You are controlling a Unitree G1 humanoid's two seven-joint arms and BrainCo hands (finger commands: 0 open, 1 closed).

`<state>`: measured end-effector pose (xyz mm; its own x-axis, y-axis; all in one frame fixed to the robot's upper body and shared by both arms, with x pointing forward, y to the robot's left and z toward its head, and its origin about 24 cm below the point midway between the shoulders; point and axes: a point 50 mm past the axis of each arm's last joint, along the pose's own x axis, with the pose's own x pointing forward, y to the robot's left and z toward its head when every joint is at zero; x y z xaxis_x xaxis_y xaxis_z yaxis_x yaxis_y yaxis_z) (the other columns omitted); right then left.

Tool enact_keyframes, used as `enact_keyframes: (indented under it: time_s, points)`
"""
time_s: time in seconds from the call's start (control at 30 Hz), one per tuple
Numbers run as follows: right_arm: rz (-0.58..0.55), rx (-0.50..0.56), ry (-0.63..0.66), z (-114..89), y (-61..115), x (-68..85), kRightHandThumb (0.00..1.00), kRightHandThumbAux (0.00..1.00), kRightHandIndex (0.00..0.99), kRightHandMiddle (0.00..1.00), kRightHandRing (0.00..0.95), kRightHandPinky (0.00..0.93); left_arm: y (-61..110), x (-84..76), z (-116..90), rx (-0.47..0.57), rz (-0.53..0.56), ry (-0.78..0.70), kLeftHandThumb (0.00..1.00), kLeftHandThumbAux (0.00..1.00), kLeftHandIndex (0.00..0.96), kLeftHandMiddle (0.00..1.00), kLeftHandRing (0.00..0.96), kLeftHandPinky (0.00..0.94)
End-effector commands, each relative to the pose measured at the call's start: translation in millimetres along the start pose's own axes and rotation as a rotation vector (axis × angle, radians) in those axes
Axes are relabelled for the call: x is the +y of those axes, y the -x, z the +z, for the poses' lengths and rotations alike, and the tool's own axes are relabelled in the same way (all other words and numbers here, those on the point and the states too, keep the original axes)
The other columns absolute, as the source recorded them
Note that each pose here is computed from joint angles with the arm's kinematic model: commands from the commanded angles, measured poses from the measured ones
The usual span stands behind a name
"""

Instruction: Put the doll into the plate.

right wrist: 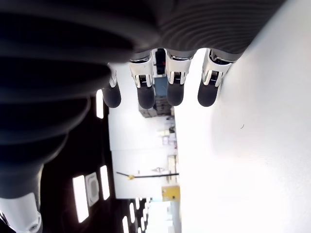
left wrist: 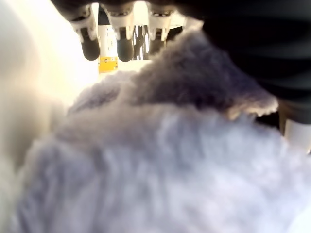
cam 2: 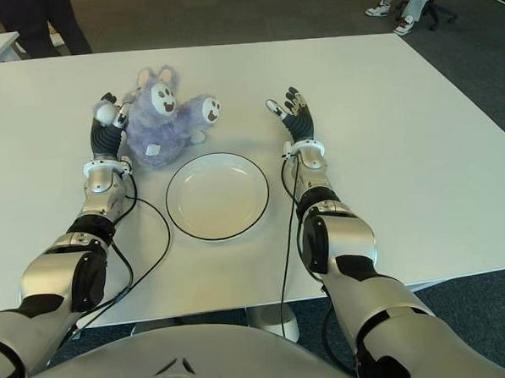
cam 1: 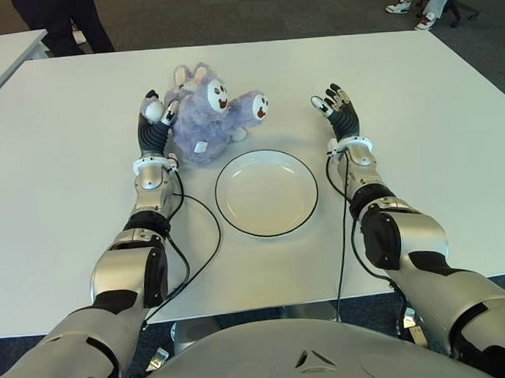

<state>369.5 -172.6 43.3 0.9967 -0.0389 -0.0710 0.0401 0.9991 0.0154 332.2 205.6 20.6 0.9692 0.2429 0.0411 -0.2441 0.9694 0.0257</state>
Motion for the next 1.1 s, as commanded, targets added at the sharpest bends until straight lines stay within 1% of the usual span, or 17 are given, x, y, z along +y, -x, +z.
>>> enact_keyframes:
  time_s: [0.03, 0.57, 1.1]
  points:
    - [0.011, 0.153, -0.021, -32.6, 12.4, 7.4, 0.049, 0.631, 0.026, 0.056, 0.045, 0.043, 25.4, 6.5, -37.8, 0.151, -0.006, -0.026, 0.000, 0.472, 0.000, 0.083, 0.059, 0.004]
    - [0.016, 0.148, -0.023, -30.5, 11.0, 11.9, 0.051, 0.619, 0.025, 0.056, 0.046, 0.050, 21.4, 8.0, -35.6, 0.156, -0.012, -0.033, 0.000, 0.473, 0.000, 0.093, 0.067, 0.022]
    - [0.014, 0.139, -0.034, -30.2, 11.2, 10.3, 0.055, 0.617, 0.026, 0.057, 0.045, 0.050, 21.9, 6.8, -34.9, 0.144, -0.010, -0.026, 0.000, 0.473, 0.000, 0.096, 0.074, 0.043]
